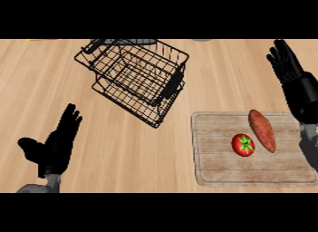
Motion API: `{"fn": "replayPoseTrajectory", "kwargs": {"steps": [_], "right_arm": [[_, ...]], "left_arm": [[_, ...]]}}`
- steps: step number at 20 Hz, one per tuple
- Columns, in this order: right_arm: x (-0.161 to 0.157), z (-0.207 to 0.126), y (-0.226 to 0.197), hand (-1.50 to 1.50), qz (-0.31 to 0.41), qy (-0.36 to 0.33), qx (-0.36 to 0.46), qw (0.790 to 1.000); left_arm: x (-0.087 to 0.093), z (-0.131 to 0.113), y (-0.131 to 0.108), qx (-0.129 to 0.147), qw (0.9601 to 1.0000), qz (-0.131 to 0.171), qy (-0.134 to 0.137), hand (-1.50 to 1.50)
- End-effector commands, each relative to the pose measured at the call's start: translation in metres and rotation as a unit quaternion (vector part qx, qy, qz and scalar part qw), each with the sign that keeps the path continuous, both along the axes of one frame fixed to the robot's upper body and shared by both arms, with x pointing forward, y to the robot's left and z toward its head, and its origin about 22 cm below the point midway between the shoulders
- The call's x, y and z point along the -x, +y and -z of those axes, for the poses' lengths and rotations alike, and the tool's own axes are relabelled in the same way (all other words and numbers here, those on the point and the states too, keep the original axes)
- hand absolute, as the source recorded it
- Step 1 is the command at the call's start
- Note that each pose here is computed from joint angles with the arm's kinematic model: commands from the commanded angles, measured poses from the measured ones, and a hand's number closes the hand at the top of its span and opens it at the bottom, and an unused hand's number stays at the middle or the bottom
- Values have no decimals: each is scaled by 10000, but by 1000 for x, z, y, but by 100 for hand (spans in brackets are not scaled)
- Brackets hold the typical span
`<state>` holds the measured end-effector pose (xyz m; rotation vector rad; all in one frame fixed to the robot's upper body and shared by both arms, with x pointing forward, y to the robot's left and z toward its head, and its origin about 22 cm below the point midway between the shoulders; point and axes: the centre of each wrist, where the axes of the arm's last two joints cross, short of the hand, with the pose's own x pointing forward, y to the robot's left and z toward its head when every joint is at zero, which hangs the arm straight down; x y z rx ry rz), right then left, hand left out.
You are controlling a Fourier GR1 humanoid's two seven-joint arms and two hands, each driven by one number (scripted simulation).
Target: Pick the sweet potato from the cutting board and place it in the tiered basket
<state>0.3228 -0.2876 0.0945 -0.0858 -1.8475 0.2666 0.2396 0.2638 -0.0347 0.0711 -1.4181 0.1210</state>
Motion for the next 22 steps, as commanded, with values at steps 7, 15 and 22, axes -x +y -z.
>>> {"fn": "replayPoseTrajectory", "kwargs": {"steps": [7, 15, 22], "right_arm": [[37, -25, -176, 150, 3103, 491, 1579, 9362], [63, 22, -171, -150, 3373, 20, -1074, 9353], [91, -23, -179, -150, 2274, 1908, 794, 9516]], "left_arm": [[19, 19, 14, -884, 9943, -272, 530, 0], [16, 19, -12, -1021, 9925, -96, 665, 0], [28, 23, -15, -1065, 9918, -160, 688, 0]]}}
